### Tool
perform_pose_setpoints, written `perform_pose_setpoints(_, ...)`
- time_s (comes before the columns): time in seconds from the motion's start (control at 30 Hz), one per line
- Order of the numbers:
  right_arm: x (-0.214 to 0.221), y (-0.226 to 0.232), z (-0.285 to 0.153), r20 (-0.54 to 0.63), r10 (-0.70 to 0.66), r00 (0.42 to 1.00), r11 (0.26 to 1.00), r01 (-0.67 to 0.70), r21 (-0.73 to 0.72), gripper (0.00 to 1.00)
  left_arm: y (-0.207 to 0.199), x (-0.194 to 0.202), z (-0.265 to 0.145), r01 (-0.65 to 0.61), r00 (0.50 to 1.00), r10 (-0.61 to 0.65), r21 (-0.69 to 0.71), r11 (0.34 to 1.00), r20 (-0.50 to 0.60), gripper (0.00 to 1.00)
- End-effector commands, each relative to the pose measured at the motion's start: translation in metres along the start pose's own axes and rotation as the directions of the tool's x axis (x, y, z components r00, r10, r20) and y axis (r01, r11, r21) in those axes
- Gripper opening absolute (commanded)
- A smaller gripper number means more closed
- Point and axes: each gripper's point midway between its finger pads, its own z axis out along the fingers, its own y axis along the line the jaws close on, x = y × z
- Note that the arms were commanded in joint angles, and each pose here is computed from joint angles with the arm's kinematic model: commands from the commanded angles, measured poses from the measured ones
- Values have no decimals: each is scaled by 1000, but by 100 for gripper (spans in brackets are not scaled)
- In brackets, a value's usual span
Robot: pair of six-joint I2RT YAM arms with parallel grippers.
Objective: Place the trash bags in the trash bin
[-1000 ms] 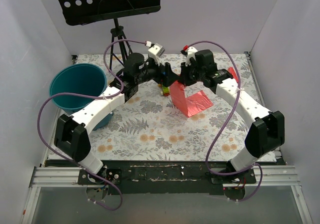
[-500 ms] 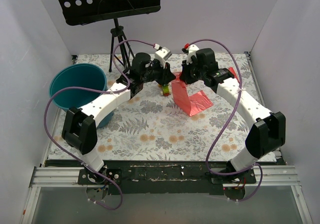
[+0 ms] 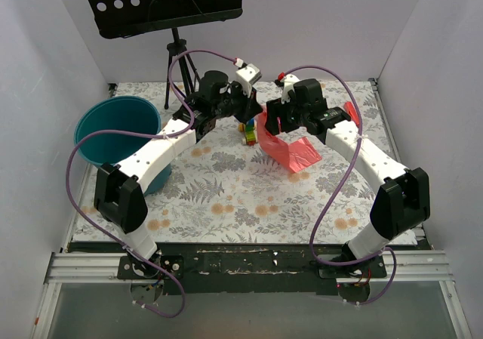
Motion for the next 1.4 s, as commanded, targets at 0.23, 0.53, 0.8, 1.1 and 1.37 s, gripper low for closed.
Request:
perform_pose_setpoints(0.23, -6, -63, -27, 52, 82, 995, 974, -91, 209, 67, 4, -50, -76, -220, 969, 236, -179, 959, 70, 0)
perform_pose_setpoints(0.53, 13, -104, -73, 95, 150, 984, 963, -167, 213, 23, 16, -15, -81, -189, 981, 196, -238, 953, 5, 0)
perform_pose_setpoints(0.8, 13, -35, -86, 130, 79, 988, 988, -60, -141, 1, -23, -9, -72, -152, 987, 153, -28, 988, 47, 35)
perform_pose_setpoints(1.1, -11, -38, -84, 154, -84, 985, 993, 95, -64, 1, -79, -65, -65, -310, 937, 268, 180, 934, 222, 73)
perform_pose_setpoints(1.37, -22, -18, -78, 147, -164, 976, 982, 175, -71, 1, -81, -54, -16, -387, 920, 362, 202, 900, 150, 72)
